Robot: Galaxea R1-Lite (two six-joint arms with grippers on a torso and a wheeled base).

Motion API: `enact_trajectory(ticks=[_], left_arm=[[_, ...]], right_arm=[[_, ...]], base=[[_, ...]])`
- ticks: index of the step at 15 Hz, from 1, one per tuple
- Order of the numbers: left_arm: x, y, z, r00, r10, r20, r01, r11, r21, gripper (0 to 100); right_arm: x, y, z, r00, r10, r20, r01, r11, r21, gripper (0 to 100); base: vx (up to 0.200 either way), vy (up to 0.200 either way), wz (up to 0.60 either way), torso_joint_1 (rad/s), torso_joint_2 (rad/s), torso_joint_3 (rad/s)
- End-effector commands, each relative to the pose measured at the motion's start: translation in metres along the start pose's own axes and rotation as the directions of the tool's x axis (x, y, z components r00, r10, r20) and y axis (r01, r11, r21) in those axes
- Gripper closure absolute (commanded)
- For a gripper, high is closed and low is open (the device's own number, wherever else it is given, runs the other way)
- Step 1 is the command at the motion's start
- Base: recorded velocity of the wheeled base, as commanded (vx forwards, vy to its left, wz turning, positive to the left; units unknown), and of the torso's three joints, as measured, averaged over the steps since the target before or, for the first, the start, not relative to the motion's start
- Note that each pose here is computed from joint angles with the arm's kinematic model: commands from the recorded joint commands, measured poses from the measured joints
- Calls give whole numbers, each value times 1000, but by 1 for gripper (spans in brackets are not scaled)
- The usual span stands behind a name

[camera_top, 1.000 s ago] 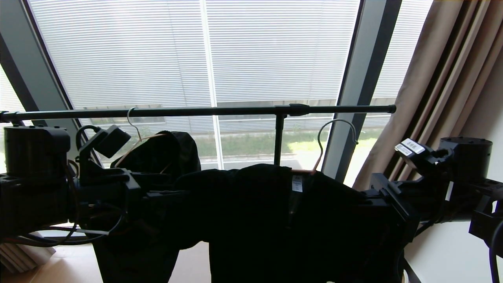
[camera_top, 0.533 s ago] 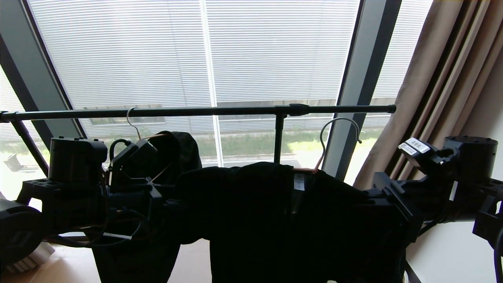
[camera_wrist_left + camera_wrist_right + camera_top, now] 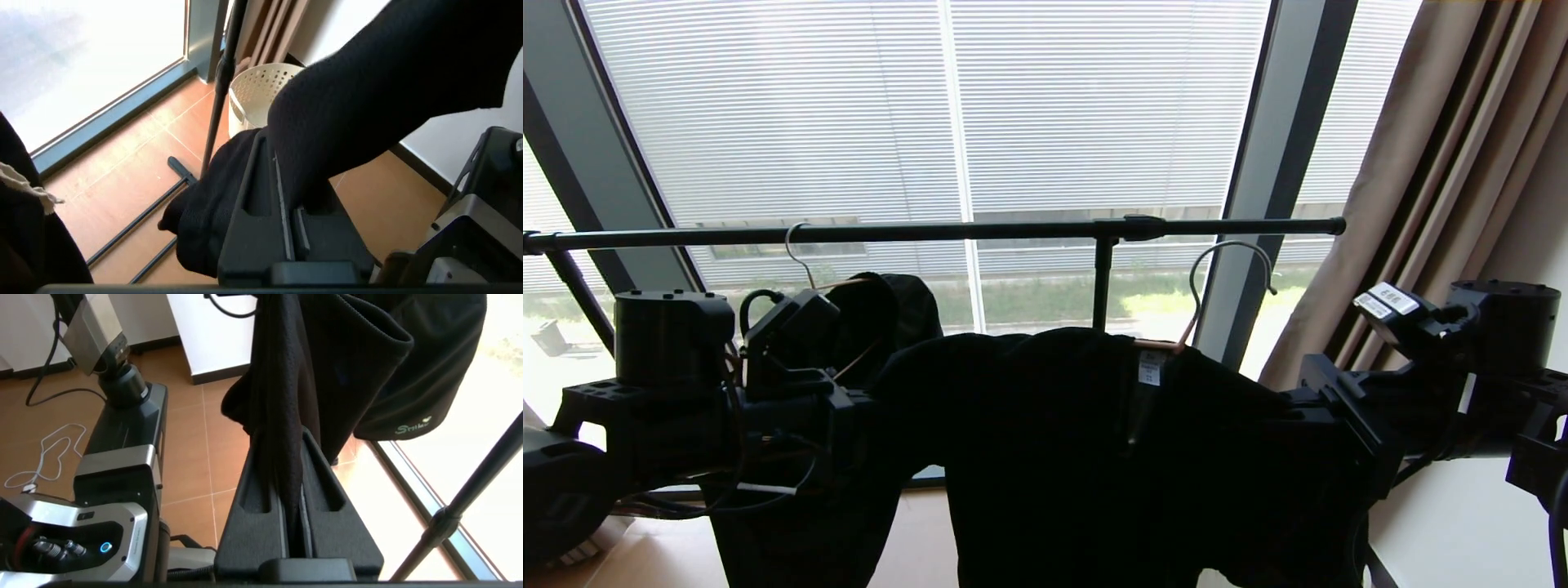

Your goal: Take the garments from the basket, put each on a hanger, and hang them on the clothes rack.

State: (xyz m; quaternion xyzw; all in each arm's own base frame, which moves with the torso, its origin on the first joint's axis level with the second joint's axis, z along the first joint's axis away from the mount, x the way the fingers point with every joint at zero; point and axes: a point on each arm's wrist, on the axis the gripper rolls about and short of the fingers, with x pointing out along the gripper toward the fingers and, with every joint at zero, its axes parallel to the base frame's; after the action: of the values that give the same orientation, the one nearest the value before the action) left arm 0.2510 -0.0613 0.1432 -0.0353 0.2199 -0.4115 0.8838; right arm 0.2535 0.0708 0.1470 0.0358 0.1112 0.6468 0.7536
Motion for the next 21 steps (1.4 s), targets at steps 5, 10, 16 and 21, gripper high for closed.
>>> enact_trajectory(ticks=[5,10,16,21], left_arm=[[-17,3,-13,998,53,25,-53,998,-33,100],[-27,8,-26,995,94,20,-93,994,-64,100],[-32,8,-37,993,112,27,-110,991,-71,100],[-32,7,-36,993,112,28,-109,988,-107,100]], right_arm=[[-5,-4,0,1000,-21,5,21,1000,1,100],[-5,-3,1,1000,-23,7,23,1000,-3,100],[-6,-2,2,1000,-23,7,23,1000,-5,100],[-8,-3,2,1000,-14,12,14,1000,-5,100]], base=[[0,0,0,0,0,0],[0,0,0,0,0,0],[0,0,0,0,0,0],[0,0,0,0,0,0]])
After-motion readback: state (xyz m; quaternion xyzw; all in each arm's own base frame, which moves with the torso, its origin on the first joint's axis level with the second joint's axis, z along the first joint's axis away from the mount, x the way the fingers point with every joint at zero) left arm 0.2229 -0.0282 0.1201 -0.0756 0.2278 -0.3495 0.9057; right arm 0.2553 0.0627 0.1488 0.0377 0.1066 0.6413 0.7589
